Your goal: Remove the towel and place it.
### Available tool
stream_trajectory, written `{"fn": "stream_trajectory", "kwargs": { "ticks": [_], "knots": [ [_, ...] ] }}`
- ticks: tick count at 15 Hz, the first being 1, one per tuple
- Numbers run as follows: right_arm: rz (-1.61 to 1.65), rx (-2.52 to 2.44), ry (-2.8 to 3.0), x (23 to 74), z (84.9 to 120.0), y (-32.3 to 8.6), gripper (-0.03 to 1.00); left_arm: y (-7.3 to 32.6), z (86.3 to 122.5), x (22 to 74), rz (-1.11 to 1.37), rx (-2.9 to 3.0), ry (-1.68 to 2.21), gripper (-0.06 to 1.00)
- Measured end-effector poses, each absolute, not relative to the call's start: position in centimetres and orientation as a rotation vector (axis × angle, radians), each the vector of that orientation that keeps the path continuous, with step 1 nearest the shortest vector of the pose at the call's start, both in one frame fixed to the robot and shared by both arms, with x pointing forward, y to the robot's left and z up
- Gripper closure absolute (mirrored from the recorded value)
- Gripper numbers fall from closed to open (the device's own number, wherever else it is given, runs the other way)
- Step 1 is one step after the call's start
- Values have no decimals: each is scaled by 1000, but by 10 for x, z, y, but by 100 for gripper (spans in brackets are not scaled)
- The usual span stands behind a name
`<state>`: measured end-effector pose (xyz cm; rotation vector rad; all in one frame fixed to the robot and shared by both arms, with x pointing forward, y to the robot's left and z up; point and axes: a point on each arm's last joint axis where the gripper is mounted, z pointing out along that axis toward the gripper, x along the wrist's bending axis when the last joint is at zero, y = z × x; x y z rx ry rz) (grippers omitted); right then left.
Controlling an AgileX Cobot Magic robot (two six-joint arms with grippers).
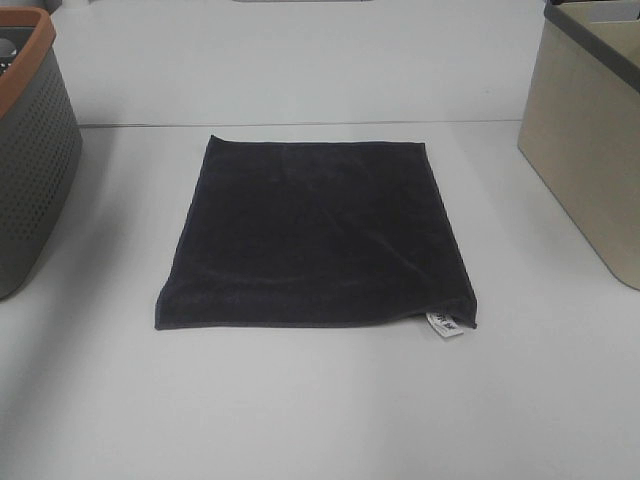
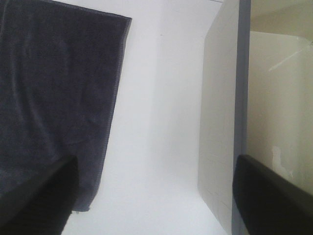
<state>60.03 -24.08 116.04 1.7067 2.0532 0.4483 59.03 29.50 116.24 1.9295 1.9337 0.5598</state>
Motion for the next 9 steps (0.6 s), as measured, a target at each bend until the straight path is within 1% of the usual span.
{"fn": "stream_trajectory", "kwargs": {
  "ticks": [4,7,8,9],
  "knots": [
    [443,1708,2089,573,1160,-244,15,297,1148,549,506,1967,1993,27],
    [389,1724,2130,536,1149,-251,18,300,1127,504,472,1969,2052,27],
    [357,1736,2151,522,1140,-254,18,300,1117,491,470,1960,2059,27],
    [338,1741,2168,494,1124,-259,19,299,1096,461,444,1948,2062,27]
  ]
}}
